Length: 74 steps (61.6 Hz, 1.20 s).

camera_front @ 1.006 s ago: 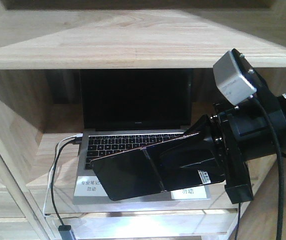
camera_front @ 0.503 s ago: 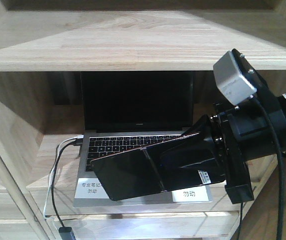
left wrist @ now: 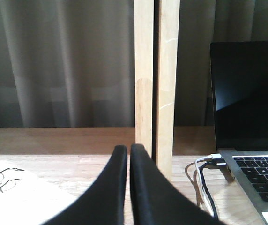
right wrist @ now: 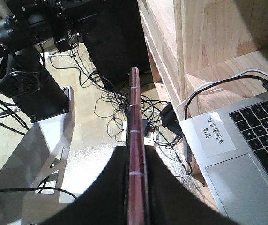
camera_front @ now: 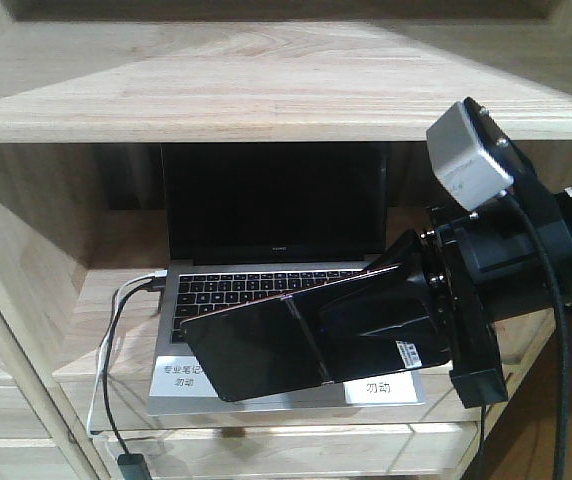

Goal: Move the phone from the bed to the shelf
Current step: 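Bring the held black phone up to the shelf beside the laptop, then raise the right gripper with the phone above the laptop to the upper shelf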

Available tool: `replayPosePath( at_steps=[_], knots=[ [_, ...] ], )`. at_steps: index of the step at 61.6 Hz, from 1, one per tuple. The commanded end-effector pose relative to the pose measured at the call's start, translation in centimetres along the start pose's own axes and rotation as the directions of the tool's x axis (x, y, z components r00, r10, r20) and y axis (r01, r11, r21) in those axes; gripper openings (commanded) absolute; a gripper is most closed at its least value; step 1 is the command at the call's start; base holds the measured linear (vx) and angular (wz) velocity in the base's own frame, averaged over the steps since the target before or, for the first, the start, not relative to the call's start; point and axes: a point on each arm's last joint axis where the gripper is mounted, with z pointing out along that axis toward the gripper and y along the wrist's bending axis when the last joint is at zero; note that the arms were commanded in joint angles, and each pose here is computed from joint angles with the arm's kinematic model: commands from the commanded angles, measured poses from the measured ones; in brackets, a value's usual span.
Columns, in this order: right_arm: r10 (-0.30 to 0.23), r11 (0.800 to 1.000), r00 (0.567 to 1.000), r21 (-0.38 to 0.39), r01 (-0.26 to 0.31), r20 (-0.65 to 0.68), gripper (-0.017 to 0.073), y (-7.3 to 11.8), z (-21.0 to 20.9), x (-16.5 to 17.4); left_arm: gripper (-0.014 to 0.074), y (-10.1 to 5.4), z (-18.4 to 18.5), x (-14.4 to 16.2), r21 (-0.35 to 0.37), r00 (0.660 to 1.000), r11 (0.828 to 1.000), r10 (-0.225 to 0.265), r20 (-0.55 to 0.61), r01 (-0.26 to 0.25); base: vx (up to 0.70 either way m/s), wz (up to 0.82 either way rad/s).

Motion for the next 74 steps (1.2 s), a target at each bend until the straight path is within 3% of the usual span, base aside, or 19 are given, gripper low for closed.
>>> replayPosePath(
  at_steps=[1,37,50,63,74],
  knots=[
    [-0.016,0.997,0.997,-0.072,0.022,0.081,-0.0002,1.7,-0.9,-1.4,0.0001,0.0,-0.2,-1.5,0.005,0.994,1.000,-0.019,0.104,0.019,0.00,0.00],
    [-0.009,0.997,0.995,-0.079,0.017,0.100,-0.0002,1.8,-1.0,-1.6,0.0001,0.0,-0.2,-1.5,0.005,0.994,1.000,-0.019,0.104,0.019,0.00,0.00],
    [-0.041,0.996,0.984,-0.066,0.053,0.171,-0.0002,2.6,-2.2,-3.6,0.0001,0.0,-0.2,-1.5,0.005,0.994,1.000,-0.019,0.104,0.019,0.00,0.00],
    [-0.065,0.997,0.971,-0.022,0.072,0.229,-0.0002,3.6,-4.2,-6.6,0.0001,0.0,-0.2,-1.5,0.005,0.994,1.000,-0.019,0.104,0.019,0.00,0.00],
    [-0.133,0.990,0.941,0.076,0.114,0.312,-0.0002,4.4,-6.2,-9.7,0.0001,0.0,-0.2,-1.5,0.005,0.994,1.000,-0.019,0.104,0.019,0.00,0.00]
  ],
)
